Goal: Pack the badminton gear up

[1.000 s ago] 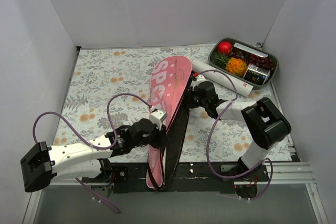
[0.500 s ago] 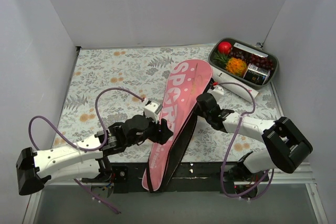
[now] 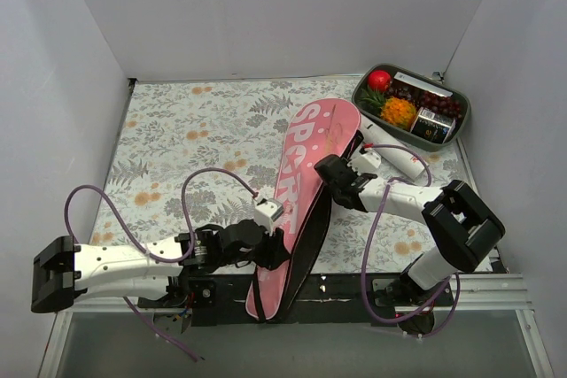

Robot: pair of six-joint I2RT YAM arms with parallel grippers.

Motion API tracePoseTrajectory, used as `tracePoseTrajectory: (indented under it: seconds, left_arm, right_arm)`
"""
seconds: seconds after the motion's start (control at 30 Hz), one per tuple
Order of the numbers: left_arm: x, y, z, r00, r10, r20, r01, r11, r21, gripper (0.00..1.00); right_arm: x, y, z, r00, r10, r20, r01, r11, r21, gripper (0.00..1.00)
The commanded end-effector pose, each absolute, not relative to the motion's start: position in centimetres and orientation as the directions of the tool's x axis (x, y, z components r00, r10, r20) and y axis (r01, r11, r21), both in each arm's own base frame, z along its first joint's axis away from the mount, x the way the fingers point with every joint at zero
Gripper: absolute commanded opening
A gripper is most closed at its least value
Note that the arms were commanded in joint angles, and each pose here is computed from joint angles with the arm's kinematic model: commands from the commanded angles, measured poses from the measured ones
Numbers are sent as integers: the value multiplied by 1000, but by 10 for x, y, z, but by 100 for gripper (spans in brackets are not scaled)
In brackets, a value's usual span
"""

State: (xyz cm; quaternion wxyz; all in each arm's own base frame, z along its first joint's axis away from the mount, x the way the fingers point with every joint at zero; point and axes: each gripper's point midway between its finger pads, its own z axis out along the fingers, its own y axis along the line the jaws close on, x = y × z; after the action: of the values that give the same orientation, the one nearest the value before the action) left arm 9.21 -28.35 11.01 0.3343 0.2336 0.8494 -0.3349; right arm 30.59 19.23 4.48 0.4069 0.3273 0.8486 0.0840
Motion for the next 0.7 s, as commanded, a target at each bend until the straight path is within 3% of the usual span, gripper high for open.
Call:
tracePoseTrajectory:
  seconds: [0.0,0.33,0.5,0.67]
  left_arm:
    - [74,-288,88,-728,154,-668,595,626,-504,38]
    - [57,-306,64,-770,171,-614,584,576,-571,33]
    - [64,-294,18,-788,235,-569,534,722,-440,33]
    - [92,-258,-5,-793,255,-553,408,897,-172,30]
  right_arm:
    - [326,176,75,-296,662,-689,536,712,454,1]
    - [319,172,69,-318,643,-697,522,732,438,1]
    - [312,175,64,-342,634,-694,512,745,428,1]
    - [299,170,62,-361,613,-703,506,762,404,1]
